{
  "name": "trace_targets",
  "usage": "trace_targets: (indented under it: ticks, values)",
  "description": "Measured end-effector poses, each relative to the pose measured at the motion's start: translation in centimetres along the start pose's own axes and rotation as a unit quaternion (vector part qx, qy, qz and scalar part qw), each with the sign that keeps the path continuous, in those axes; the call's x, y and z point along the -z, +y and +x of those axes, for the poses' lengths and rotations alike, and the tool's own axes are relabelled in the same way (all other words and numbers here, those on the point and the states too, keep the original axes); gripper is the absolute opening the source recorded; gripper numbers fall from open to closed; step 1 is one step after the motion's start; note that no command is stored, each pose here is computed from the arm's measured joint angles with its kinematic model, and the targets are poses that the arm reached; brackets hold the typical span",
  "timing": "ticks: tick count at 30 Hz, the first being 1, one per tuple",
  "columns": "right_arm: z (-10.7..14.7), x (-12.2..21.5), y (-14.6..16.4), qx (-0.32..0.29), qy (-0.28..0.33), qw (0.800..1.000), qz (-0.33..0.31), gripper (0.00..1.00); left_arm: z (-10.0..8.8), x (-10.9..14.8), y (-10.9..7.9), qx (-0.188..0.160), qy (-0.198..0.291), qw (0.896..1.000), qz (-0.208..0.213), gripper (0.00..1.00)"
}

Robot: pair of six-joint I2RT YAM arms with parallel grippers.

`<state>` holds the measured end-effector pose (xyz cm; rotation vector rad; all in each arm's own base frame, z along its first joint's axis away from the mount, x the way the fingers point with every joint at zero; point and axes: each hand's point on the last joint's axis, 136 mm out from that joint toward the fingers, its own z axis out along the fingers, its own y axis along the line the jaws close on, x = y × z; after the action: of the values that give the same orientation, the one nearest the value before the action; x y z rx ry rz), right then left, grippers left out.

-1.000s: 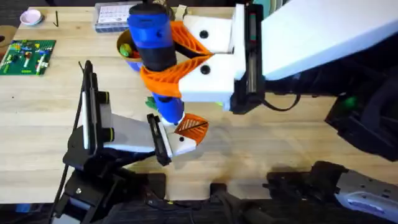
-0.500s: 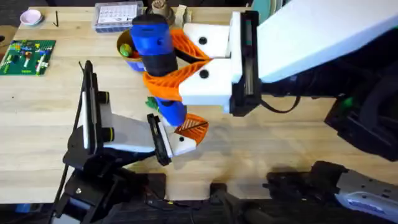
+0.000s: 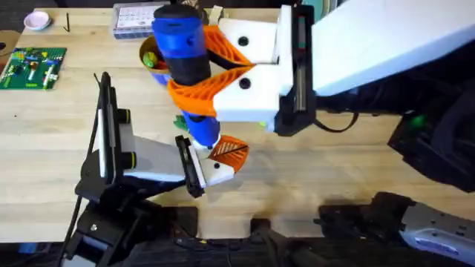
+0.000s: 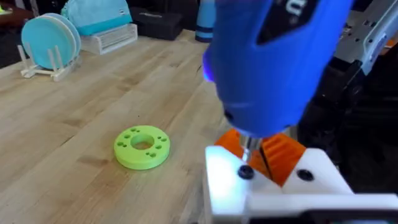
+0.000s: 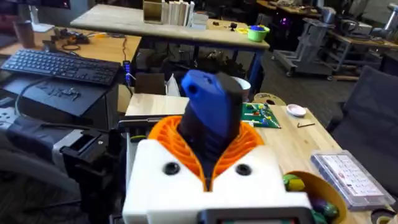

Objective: Pick up the gripper from the table and insert it into the empty holder that is missing its gripper. Then pick up a screw, insert it into the mounting hole, and use the screwdriver to tighten it. Finally, clean up the table by picking up the vegetable and placing it into the bucket.

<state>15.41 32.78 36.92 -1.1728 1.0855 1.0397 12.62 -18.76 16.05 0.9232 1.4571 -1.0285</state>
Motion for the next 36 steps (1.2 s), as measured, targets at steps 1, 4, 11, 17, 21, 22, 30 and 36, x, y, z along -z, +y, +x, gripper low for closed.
trace_targets:
  ticks: [1, 4, 11, 17, 21, 22, 30, 36]
  values:
    - [0.0, 0.0, 0.0, 0.000, 0.000, 1.000, 0.000, 0.021, 0.0, 0.0, 0.0, 0.000, 0.000, 1.000, 0.000, 0.003]
    - [0.0, 0.0, 0.0, 0.000, 0.000, 1.000, 0.000, 0.021, 0.0, 0.0, 0.0, 0.000, 0.000, 1.000, 0.000, 0.003]
    - [0.1, 0.0, 0.0, -0.001, 0.001, 1.000, 0.000, 0.021, 0.0, 0.0, 0.0, 0.000, 0.000, 1.000, 0.000, 0.003]
    - [1.0, -0.5, -0.3, -0.009, 0.012, 1.000, -0.001, 0.021, 0.0, 0.0, 0.0, 0.002, 0.000, 1.000, 0.000, 0.003]
    - [1.2, -0.5, -0.2, -0.011, 0.015, 1.000, -0.002, 0.021, 0.0, 0.0, 0.0, 0.002, 0.000, 1.000, 0.000, 0.003]
    - [1.3, -0.5, -0.2, -0.012, 0.017, 1.000, -0.002, 0.021, 0.0, 0.0, 0.0, 0.002, 0.000, 1.000, 0.000, 0.003]
    - [1.6, -0.5, -0.2, -0.016, 0.022, 1.000, -0.001, 0.021, 0.0, 0.0, 0.0, 0.005, 0.000, 1.000, 0.000, 0.003]
    - [0.7, -0.4, -0.5, -0.003, 0.005, 1.000, 0.003, 0.021, 0.0, 0.0, 0.0, 0.004, 0.000, 1.000, 0.000, 0.003]
